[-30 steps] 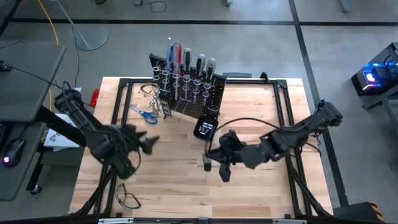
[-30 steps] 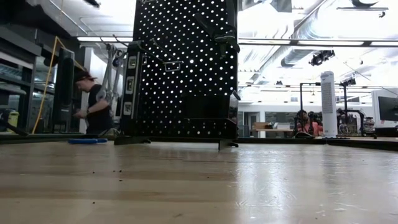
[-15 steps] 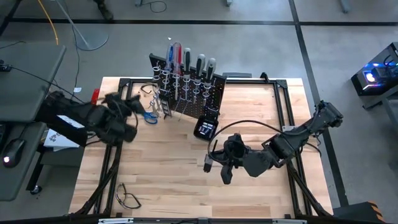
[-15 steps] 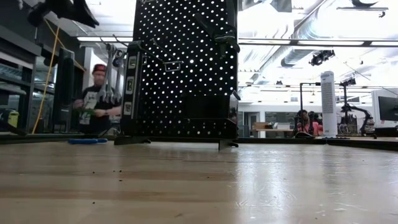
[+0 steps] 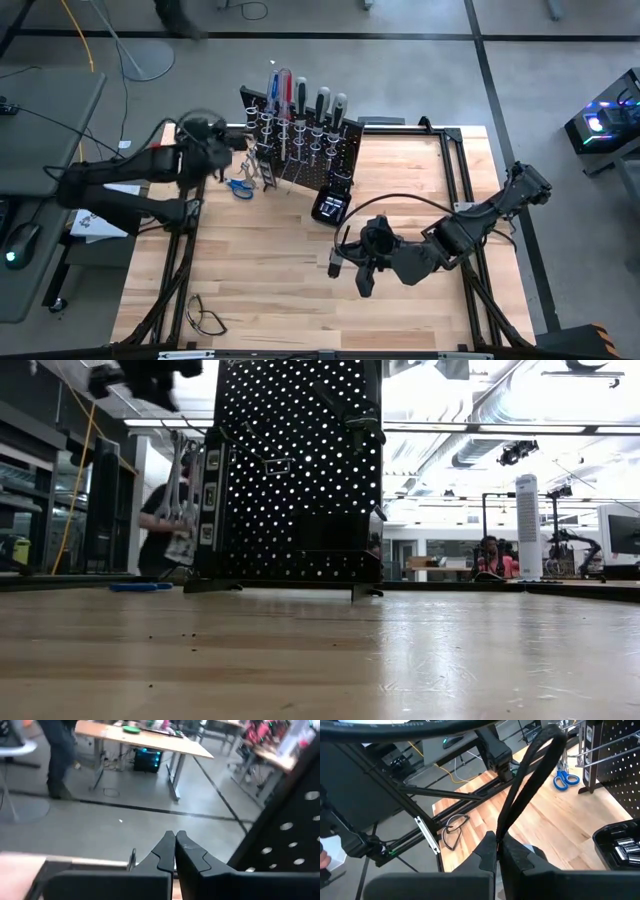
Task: Hang tools onto peg board
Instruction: Hang the gray tape measure on the pegboard, then hang the blue scissors on the pegboard
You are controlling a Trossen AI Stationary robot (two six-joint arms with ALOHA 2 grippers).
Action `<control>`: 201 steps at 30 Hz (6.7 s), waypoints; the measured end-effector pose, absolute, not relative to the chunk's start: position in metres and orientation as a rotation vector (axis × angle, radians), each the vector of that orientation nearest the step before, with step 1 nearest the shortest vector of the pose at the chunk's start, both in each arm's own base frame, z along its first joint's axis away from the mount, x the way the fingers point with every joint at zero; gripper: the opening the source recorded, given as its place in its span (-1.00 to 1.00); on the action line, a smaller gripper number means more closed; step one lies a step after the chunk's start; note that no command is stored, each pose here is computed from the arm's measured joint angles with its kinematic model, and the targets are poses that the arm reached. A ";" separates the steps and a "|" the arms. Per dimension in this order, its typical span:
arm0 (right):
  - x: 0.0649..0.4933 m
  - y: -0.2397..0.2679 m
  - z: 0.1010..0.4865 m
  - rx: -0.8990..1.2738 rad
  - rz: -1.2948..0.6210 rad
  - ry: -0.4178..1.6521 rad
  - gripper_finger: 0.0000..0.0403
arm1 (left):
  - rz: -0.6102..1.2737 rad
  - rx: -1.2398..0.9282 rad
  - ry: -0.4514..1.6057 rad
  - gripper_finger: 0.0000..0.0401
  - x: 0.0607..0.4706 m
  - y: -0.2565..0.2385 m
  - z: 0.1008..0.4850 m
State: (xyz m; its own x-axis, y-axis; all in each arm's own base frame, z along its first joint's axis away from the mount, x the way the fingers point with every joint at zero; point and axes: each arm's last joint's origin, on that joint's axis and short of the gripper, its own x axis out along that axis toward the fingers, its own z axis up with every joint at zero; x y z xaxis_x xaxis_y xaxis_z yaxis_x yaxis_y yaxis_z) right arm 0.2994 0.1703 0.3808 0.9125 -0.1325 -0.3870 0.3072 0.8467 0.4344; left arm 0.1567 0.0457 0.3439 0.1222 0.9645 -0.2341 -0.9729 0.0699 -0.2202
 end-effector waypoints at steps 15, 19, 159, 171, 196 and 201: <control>0.292 0.183 0.381 0.490 -0.220 0.347 -1.00 | 1.222 -0.174 0.278 -1.00 0.169 0.096 0.359; 0.292 0.183 0.381 0.494 -0.217 0.347 -1.00 | 1.185 -0.107 0.345 -1.00 0.173 0.107 0.356; 0.361 0.157 0.258 0.875 -0.778 0.538 -1.00 | 0.389 -0.243 0.371 -1.00 0.201 0.020 0.357; 0.363 0.137 0.255 0.849 -0.848 0.582 -0.94 | 0.393 -0.260 0.368 -1.00 0.201 0.020 0.357; 0.305 0.192 0.296 0.686 -0.568 0.691 0.25 | 0.155 -0.431 0.389 -1.00 0.172 0.008 0.366; 0.295 0.201 0.300 0.667 -0.567 0.655 0.25 | 0.100 -0.493 0.640 -1.00 0.152 -0.011 0.349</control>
State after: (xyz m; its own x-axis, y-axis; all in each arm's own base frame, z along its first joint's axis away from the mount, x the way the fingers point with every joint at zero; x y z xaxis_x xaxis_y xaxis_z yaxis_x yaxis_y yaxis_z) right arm 0.2950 0.2008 0.2997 0.6605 -0.2636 -0.7030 0.6584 0.6535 0.3736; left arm 0.1520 -0.0114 0.3489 0.8018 -0.0601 -0.5945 -0.2381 0.8804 -0.4101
